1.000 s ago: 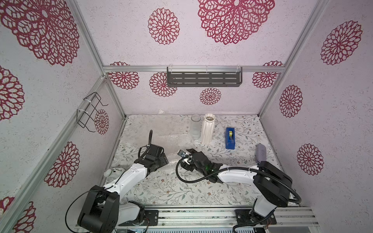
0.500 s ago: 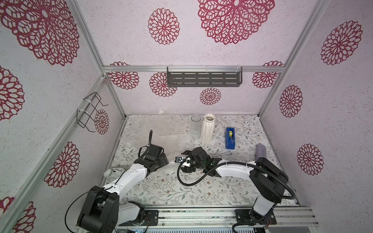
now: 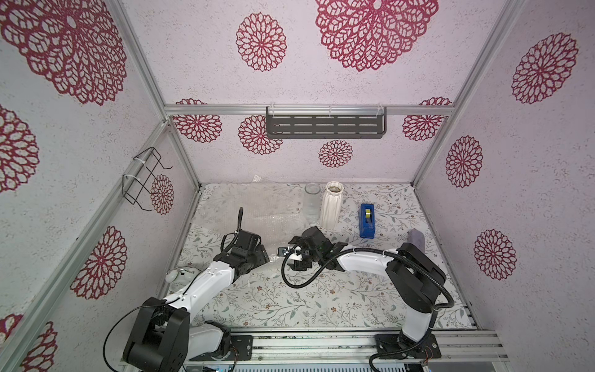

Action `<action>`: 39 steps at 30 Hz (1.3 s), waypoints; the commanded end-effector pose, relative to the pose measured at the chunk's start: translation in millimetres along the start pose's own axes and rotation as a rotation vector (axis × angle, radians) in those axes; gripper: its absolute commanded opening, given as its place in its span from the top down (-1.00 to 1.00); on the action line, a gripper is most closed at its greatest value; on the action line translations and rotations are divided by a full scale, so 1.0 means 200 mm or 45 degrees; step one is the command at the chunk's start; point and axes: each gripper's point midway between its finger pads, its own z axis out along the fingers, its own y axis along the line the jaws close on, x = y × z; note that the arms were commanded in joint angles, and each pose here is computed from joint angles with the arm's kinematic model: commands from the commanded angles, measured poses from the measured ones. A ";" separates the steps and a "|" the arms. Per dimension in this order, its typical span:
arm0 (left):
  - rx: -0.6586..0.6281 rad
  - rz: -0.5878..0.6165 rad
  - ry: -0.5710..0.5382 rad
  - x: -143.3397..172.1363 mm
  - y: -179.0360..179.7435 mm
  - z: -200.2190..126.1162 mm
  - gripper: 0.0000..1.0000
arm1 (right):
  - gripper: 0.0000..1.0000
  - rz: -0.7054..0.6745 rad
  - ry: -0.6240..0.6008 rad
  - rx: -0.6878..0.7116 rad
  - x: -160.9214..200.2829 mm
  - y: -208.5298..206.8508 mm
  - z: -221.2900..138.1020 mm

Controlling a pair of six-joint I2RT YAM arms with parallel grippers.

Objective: Wrap vases in bubble wrap
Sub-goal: Wrap the vase in bubble wrap.

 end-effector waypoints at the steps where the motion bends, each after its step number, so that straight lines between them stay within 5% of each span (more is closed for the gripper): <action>1: -0.027 0.022 -0.001 -0.03 0.01 0.01 -0.58 | -0.66 -0.005 0.121 -0.112 0.14 0.09 0.03; 17: -0.057 0.006 0.016 -0.09 0.04 0.08 -0.59 | -0.69 0.011 0.185 -0.211 0.17 0.23 -0.03; 25: -0.070 0.027 0.053 -0.08 0.04 0.13 -0.60 | -0.69 0.029 0.229 -0.158 0.21 0.14 -0.01; 39: -0.097 0.034 0.052 -0.08 0.06 0.15 -0.60 | -0.68 0.048 0.355 -0.350 0.32 0.26 0.03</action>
